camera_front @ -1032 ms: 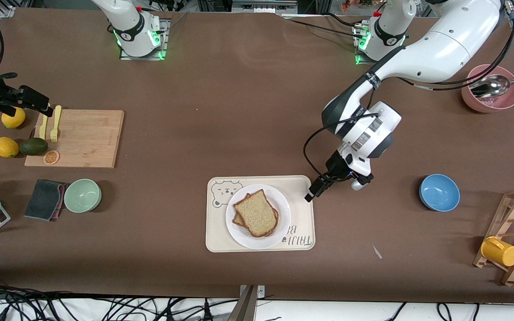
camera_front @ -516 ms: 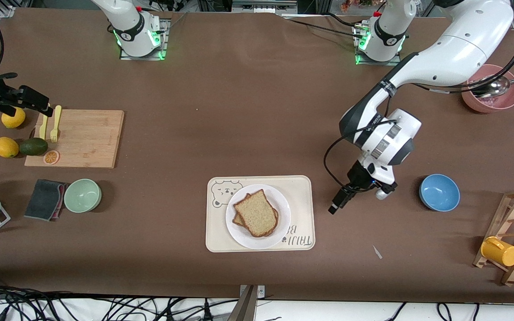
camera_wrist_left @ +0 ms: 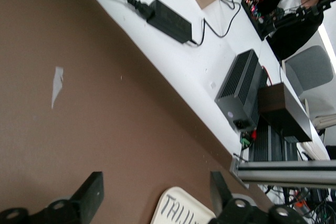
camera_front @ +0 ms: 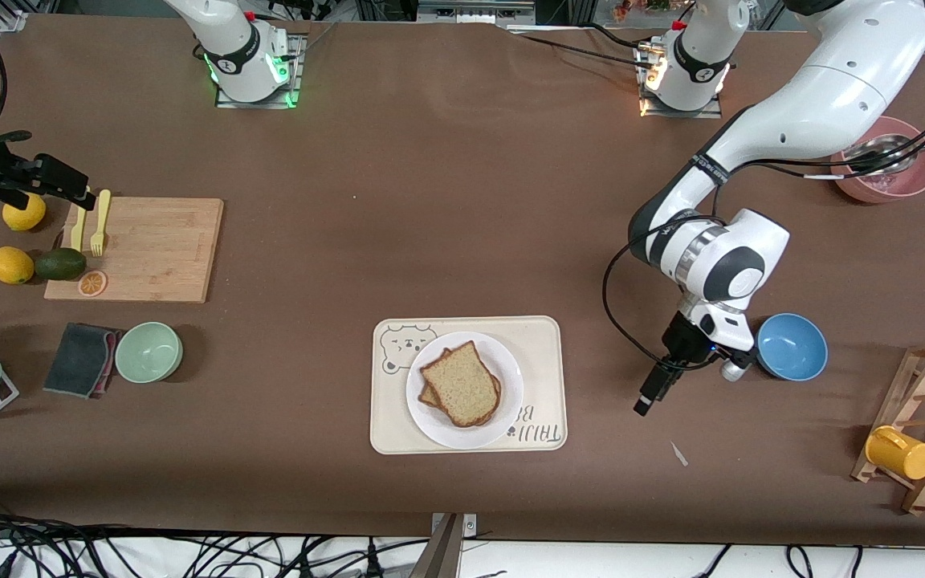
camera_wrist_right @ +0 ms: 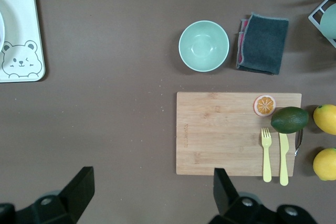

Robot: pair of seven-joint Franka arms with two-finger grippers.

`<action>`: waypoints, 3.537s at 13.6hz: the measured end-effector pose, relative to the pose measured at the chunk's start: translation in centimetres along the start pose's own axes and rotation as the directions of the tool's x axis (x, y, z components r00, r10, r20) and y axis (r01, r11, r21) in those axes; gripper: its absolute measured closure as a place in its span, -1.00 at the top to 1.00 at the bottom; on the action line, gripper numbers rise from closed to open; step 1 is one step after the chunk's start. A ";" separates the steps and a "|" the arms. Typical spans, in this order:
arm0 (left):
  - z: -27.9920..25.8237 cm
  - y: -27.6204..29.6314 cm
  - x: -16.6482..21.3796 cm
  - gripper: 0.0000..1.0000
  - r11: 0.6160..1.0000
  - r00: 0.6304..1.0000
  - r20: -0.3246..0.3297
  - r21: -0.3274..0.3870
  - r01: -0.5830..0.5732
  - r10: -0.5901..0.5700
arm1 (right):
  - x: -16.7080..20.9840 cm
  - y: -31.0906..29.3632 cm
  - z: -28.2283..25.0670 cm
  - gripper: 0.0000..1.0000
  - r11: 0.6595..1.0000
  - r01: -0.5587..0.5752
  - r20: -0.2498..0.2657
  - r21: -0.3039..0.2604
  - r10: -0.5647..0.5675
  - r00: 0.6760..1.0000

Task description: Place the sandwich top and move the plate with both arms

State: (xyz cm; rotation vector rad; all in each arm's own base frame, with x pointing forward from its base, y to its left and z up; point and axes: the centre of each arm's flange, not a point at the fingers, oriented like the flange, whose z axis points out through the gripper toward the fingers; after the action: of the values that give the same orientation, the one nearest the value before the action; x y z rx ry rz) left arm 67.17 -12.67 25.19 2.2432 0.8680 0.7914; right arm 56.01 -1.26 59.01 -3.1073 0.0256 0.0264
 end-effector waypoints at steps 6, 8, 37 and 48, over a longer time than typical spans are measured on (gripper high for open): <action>-0.5 0.5 6.4 1.00 0.998 0.990 -0.124 -0.017 -0.064 0.061 | 0.0 0.0 0.0 1.00 1.000 0.000 0.000 0.000 0.000 1.000; -0.6 0.8 8.3 1.00 0.995 0.984 -0.150 -0.030 -0.098 0.093 | 0.0 0.0 0.0 1.00 1.000 0.000 0.000 0.000 0.000 1.000; -30.1 10.4 17.1 1.00 0.648 0.643 0.701 0.340 -0.682 0.309 | 0.0 0.2 -0.1 1.00 1.000 -0.004 -0.001 0.000 0.004 1.000; -33.7 12.5 14.1 1.00 0.628 0.631 0.724 0.360 -0.690 0.278 | 0.0 0.8 0.0 1.00 1.000 -0.015 0.002 0.000 0.015 1.000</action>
State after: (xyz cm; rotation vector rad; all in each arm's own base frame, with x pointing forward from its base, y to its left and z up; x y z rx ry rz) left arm 56.82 0.57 59.95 3.1375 0.1059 -0.1193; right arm 55.96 -2.10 59.03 -3.1069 0.0488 0.0301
